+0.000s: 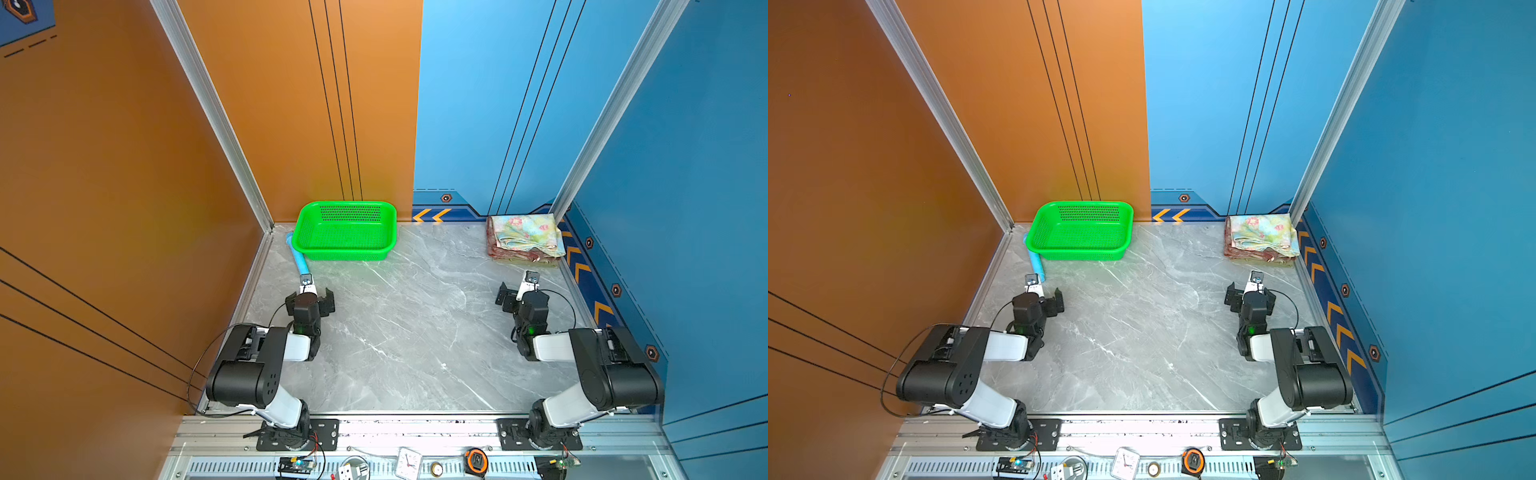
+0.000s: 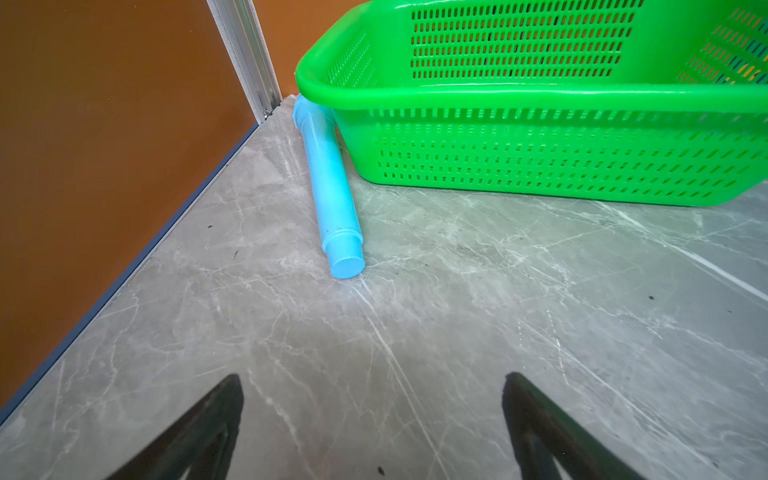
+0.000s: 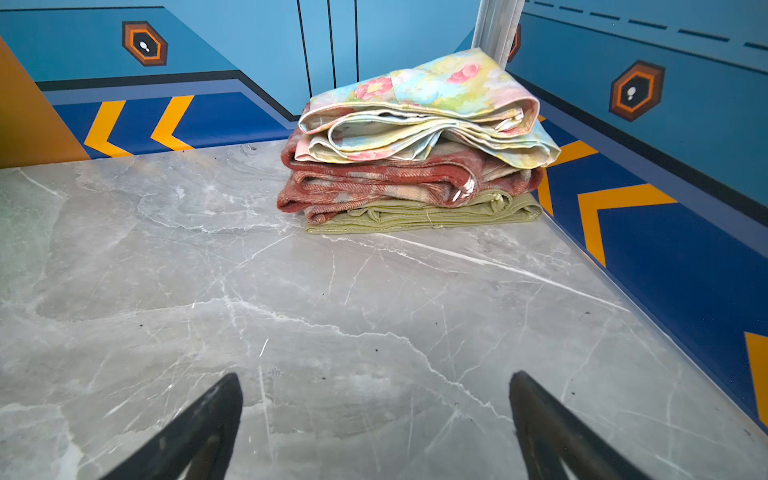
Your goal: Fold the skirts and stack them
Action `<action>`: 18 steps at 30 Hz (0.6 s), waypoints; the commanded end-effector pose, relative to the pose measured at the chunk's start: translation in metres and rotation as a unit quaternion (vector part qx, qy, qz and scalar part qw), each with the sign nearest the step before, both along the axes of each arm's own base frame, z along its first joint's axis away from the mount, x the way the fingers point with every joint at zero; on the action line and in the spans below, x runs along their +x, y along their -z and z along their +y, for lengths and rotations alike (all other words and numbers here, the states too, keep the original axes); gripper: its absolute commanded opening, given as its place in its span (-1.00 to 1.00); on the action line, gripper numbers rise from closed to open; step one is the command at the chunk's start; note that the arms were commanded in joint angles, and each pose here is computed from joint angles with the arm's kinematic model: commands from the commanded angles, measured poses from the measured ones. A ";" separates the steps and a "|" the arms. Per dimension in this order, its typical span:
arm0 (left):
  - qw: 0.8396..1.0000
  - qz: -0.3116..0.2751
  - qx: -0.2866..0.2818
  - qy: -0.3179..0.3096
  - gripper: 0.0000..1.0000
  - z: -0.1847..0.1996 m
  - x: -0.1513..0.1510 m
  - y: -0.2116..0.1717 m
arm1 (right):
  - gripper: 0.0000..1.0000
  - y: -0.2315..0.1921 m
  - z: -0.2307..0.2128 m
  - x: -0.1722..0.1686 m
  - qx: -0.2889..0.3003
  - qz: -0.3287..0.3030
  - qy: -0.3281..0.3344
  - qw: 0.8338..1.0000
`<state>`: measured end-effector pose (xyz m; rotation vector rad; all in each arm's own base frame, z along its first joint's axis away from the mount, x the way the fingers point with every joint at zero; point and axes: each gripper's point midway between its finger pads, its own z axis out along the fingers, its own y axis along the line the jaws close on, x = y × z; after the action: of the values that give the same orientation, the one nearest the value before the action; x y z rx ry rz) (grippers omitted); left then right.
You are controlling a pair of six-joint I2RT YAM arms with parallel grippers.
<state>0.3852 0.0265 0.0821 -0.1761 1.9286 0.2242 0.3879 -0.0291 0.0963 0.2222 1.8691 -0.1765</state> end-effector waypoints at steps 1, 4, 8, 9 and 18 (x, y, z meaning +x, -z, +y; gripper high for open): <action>1.000 -0.022 0.014 -0.009 0.96 0.005 0.004 -0.012 | 1.00 0.001 0.000 0.001 -0.005 0.007 0.003 1.000; 1.000 -0.022 0.016 -0.009 0.96 0.004 0.004 -0.012 | 1.00 0.001 0.000 0.001 -0.007 0.006 0.003 1.000; 1.000 -0.021 0.020 -0.008 0.96 0.003 0.004 -0.012 | 1.00 0.001 0.000 0.001 0.002 0.005 -0.004 1.000; 0.999 -0.022 0.022 -0.007 0.96 0.002 0.004 -0.013 | 1.00 0.001 0.000 0.002 0.001 0.005 -0.003 1.000; 1.000 -0.022 0.022 -0.006 0.96 0.002 0.004 -0.013 | 1.00 0.002 0.000 0.003 0.002 0.009 -0.005 1.000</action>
<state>0.3877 0.0274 0.0901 -0.1683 1.8956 0.2419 0.3879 -0.0290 0.0959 0.2210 1.8710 -0.1736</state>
